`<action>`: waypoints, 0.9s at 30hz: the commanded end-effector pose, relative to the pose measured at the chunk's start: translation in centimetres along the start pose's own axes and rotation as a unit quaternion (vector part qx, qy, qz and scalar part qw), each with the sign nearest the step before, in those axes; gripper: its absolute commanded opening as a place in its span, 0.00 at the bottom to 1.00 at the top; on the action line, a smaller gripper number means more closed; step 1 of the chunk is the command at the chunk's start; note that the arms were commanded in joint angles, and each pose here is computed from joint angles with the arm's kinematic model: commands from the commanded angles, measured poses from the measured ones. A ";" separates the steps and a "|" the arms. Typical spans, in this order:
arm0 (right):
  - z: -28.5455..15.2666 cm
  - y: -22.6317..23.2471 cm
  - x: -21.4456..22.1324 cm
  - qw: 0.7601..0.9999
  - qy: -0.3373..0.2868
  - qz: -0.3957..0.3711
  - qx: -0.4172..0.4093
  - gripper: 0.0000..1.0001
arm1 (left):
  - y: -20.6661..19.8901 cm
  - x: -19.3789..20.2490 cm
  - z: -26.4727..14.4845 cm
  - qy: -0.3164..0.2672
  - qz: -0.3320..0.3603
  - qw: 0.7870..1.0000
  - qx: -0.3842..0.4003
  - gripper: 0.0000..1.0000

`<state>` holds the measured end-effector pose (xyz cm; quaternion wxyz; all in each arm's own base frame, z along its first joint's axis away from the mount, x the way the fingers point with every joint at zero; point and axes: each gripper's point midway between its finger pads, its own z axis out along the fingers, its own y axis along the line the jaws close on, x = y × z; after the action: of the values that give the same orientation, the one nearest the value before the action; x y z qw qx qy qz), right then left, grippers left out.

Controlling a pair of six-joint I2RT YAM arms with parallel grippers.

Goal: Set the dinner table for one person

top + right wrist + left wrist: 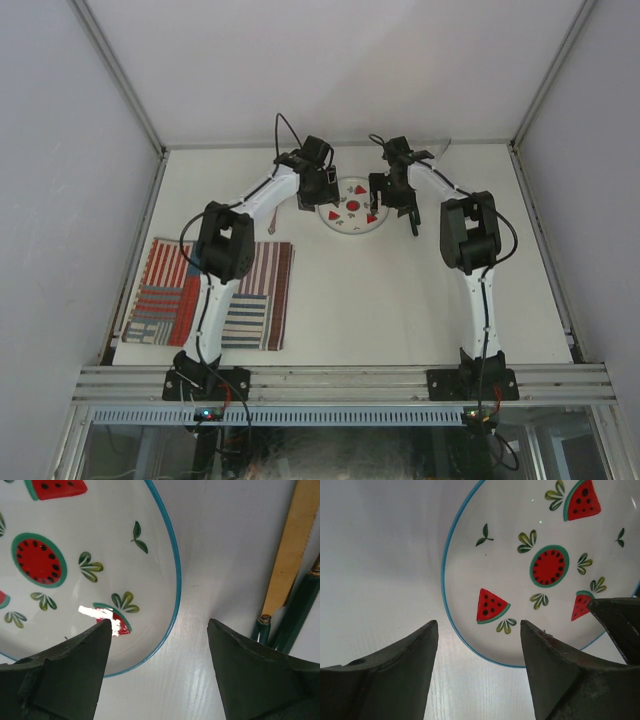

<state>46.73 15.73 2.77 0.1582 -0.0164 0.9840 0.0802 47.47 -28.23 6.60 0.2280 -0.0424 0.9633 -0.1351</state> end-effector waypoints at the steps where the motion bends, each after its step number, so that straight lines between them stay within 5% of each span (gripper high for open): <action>1: -0.3 0.8 -1.5 1.000 -0.024 -0.012 -0.011 0.77 | 0.1 -0.5 0.4 -0.005 0.004 1.000 0.000 0.71; 10: 0.4 0.7 -1.6 1.000 -0.021 -0.018 -0.012 0.76 | 1.0 -0.5 1.3 -0.006 -0.009 0.999 -0.030 0.70; 19: 1.6 0.8 -0.8 1.000 -0.006 -0.022 -0.010 0.66 | 0.2 -0.7 2.6 -0.008 -0.011 1.000 -0.009 0.58; 22: 1.8 1.0 -0.7 1.000 -0.004 -0.025 -0.010 0.63 | -0.1 -1.0 2.9 -0.011 -0.008 1.000 -0.003 0.46; 24: 1.9 1.1 -0.6 1.000 -0.004 -0.026 -0.009 0.60 | -0.1 -1.1 3.1 -0.009 -0.006 1.000 -0.005 0.22; 27: 1.8 1.2 -0.6 1.000 -0.004 -0.028 -0.010 0.48 | 0.1 -1.1 3.1 -0.009 -0.006 1.000 -0.011 0.01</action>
<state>47.29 16.19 2.01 0.1597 -0.0339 0.9834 0.0788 48.71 -28.04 3.52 0.2187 -0.0545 0.9673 -0.1165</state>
